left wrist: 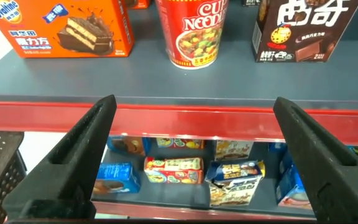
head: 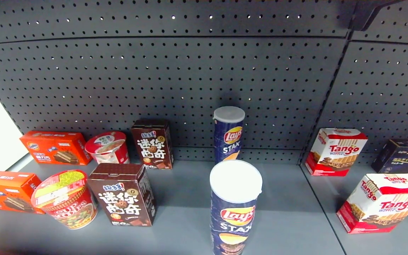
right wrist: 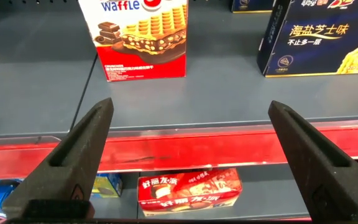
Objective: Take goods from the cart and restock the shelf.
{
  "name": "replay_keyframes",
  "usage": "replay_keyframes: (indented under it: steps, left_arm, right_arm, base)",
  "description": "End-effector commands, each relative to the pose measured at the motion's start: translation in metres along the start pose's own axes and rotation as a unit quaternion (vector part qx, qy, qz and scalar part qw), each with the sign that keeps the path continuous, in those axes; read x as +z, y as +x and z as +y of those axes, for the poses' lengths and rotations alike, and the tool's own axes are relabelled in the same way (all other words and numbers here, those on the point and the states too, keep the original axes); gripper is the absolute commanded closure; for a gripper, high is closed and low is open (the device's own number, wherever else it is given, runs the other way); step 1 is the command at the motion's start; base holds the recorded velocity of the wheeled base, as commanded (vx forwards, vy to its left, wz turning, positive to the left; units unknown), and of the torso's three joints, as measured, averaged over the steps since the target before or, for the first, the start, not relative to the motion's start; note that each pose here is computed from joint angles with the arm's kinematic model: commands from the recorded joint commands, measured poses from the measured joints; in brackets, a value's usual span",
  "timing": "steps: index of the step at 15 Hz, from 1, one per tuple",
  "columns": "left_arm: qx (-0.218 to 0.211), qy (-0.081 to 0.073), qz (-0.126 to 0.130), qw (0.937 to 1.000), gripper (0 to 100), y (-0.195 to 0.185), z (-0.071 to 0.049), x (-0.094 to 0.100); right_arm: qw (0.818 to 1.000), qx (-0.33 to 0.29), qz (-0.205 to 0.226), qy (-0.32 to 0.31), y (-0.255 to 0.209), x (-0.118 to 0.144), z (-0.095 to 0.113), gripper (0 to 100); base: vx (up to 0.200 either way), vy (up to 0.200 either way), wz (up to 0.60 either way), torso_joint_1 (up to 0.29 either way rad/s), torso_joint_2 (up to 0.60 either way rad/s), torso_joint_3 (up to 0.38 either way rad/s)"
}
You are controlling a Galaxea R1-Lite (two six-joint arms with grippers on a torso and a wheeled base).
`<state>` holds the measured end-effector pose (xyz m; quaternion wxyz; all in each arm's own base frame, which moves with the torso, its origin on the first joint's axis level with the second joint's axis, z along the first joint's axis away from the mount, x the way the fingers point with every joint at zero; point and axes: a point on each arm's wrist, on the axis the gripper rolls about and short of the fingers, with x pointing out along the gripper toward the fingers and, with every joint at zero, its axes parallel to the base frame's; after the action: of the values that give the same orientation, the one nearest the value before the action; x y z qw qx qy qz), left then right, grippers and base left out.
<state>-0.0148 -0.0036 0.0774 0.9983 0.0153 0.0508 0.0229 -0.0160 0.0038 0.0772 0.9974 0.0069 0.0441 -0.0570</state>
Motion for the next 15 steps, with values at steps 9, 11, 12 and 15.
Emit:
replay_keyframes:
  steps: [9,11,12,15]
  left_arm:
    - [-0.007,0.003,0.000,1.0000,0,0.0001,0.0001,0.0000]
    - [-0.008,0.003,0.000,1.0000,0,0.0001,0.0001,0.0000]
    - [-0.008,0.003,0.000,1.0000,0,0.0001,0.0001,0.0000]
    - [-0.008,0.003,0.000,1.0000,0,0.0001,0.0001,0.0000]
  right_arm:
    - [1.000,0.000,0.001,0.000,0.0001,0.0000,0.0000,0]
    - [1.000,0.000,0.001,0.000,0.0001,0.0000,0.0000,0]
    - [1.000,0.000,0.001,0.000,0.0001,0.0000,0.0000,0]
    - [1.000,0.000,0.001,0.000,0.0001,0.0000,0.0000,0]
  base:
    - [-0.044,0.000,0.00,0.000,0.00,0.001]
    - [0.000,0.000,-0.60,0.005,0.00,0.002]
    - [0.000,0.000,0.00,0.000,0.00,0.000]
    - [0.000,0.000,0.00,0.000,0.00,0.000]
